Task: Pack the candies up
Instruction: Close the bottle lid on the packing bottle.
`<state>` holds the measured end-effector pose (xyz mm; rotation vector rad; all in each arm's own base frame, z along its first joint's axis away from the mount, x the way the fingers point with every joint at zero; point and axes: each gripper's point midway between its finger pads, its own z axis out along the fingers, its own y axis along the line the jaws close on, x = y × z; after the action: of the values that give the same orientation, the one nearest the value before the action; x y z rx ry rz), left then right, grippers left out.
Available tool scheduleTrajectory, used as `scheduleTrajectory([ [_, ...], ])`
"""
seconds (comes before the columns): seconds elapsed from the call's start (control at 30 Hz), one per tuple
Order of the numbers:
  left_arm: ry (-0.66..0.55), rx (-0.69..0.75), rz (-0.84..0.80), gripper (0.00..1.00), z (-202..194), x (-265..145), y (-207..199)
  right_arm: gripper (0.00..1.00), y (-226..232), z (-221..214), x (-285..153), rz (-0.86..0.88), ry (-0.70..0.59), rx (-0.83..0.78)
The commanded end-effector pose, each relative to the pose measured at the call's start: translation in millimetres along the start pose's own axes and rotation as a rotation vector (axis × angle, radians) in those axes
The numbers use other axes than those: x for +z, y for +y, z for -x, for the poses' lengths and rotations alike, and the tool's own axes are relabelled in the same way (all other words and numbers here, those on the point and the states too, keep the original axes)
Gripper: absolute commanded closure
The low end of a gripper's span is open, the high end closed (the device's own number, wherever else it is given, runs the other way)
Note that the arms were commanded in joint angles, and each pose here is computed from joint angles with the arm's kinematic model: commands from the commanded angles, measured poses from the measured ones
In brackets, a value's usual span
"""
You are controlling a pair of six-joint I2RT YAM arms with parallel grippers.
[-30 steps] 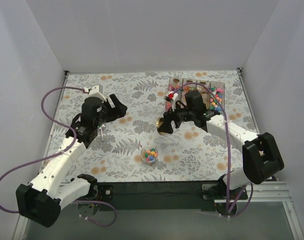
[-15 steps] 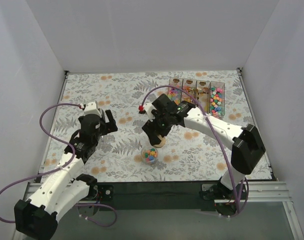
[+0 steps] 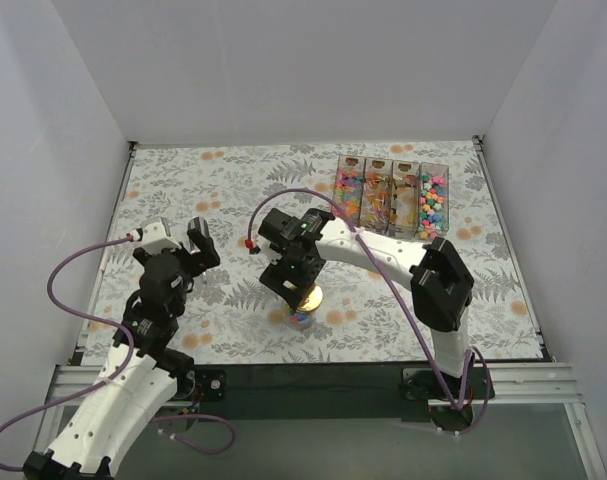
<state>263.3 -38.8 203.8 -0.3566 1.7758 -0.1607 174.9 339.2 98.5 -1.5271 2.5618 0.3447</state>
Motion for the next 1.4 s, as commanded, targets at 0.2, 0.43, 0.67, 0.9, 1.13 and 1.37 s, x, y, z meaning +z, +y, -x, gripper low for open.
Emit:
scheduleTrajectory([
  [0.2,-0.033,0.022,0.03,0.02,5,5,4,0.35,10,3,-1,-0.049,0.065,0.007],
  [0.43,-0.036,0.03,0.03,0.02,5,6,5,0.35,22,3,7,-0.039,0.089,-0.008],
  [0.67,-0.031,0.036,0.014,0.02,4,6,2,0.34,26,3,10,-0.047,0.098,-0.009],
  [0.9,-0.034,0.035,0.013,0.02,5,6,2,0.31,24,3,18,-0.076,0.114,-0.017],
  [1.13,-0.037,0.038,0.015,0.02,5,5,3,0.27,23,-2,24,-0.103,0.136,-0.019],
  [1.37,-0.039,0.038,0.013,0.02,5,5,2,0.02,20,-4,19,-0.132,0.127,-0.007],
])
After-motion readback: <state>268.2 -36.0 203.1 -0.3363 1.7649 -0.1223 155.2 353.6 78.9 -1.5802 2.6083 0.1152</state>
